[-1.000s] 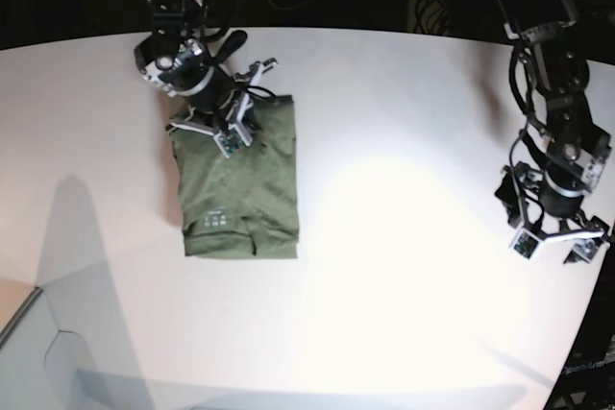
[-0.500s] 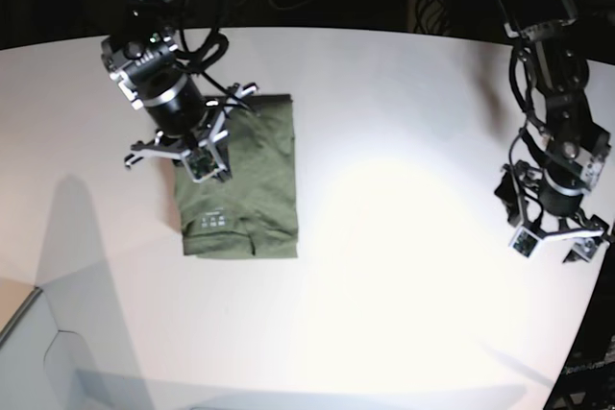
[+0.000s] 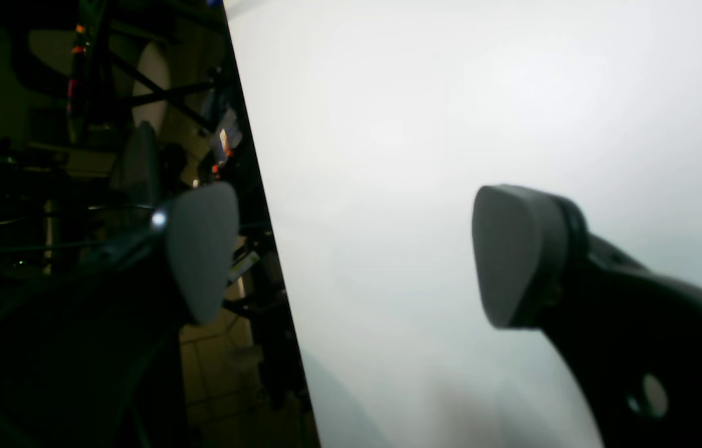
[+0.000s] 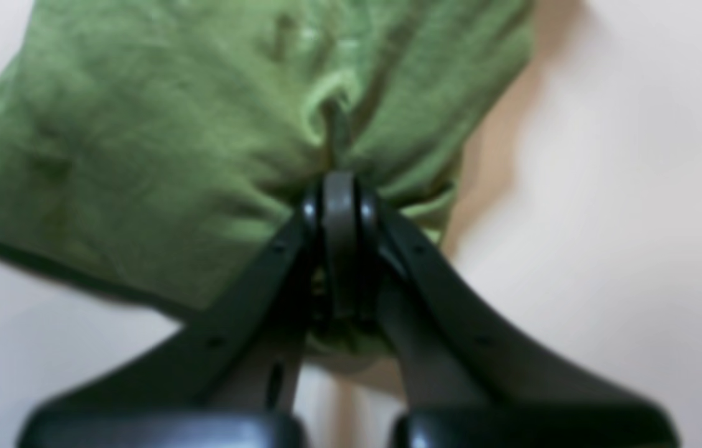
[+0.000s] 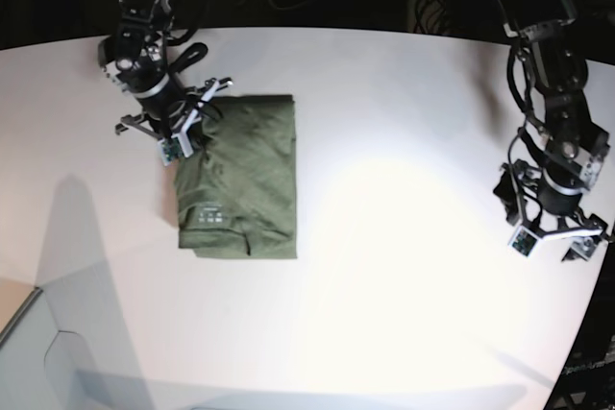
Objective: Layout the t-shirt on the table in an organized manner, then fold the t-shirt properly
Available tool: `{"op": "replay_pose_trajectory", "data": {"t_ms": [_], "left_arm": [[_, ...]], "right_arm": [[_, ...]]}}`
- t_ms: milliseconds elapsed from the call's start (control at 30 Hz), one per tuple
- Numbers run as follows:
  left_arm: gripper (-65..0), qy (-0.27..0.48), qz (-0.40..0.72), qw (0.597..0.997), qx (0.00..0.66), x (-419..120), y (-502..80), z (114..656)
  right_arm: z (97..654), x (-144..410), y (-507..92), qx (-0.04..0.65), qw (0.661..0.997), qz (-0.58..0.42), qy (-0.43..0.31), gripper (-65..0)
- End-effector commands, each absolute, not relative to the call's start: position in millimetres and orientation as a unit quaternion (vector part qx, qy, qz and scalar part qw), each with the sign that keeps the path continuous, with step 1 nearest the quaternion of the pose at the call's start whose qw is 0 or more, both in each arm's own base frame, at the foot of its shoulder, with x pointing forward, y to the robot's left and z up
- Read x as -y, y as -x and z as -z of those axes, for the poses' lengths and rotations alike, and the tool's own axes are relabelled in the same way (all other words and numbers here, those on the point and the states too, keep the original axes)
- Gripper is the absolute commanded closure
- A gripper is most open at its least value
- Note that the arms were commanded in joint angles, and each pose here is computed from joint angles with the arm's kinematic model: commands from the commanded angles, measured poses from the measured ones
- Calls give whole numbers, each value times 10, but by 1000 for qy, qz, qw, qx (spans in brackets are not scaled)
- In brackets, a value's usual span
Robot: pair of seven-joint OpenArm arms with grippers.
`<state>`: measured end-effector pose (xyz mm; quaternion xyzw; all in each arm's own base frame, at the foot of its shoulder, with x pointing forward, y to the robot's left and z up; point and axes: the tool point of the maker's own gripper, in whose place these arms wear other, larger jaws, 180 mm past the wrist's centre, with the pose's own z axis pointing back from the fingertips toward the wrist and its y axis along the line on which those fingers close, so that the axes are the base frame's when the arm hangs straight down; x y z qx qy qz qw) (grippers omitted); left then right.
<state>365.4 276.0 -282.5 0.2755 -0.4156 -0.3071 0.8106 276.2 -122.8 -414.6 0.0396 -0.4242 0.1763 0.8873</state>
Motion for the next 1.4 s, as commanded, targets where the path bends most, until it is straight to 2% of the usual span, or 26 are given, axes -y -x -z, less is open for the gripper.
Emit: {"op": "replay_pose_trajectory", "data": {"t_ms": [0,167,367,433,500,567,667,833,1067,1367], "left_arm": [[-578,-287,304,800,431,-2789,-3674,2695],[-579,-285,305,802,426,-2789,-3645,2734],[-576,-281,308,802,427,-2756,-3588,2749],[-574,-266,306,804,435,-2708,-3571,2766],[-545,-249,301,804,449,-2649,-3548,2746],[-466,-238,284,807,459,-2692,-3487,2727],[-275,-219,254,810,481,-2705,-3444,2679],[-11,-232,193,821,484,-2943,-3239,2657],[0,-247,170,835,461,-3093,-2899,2756],[0,-268,146,846,436,-3350,-2650,2817]], "right_arm": [[4107,1233,-2803,431,884,-178,-39,0],[4108,1388,-2802,431,888,-159,-26,0],[3274,1653,-2945,540,834,-112,-6,0],[3094,1684,-2900,553,826,-112,5,0],[2959,1704,-2836,559,822,-114,15,0],[2945,1705,-2720,552,826,-115,18,0],[3082,1840,-2562,529,842,-102,28,0],[3357,1946,-2544,503,860,-82,20,0],[3827,1996,-2531,457,887,-70,-9,0],[4011,1951,-2494,440,896,-64,-26,0]]}}
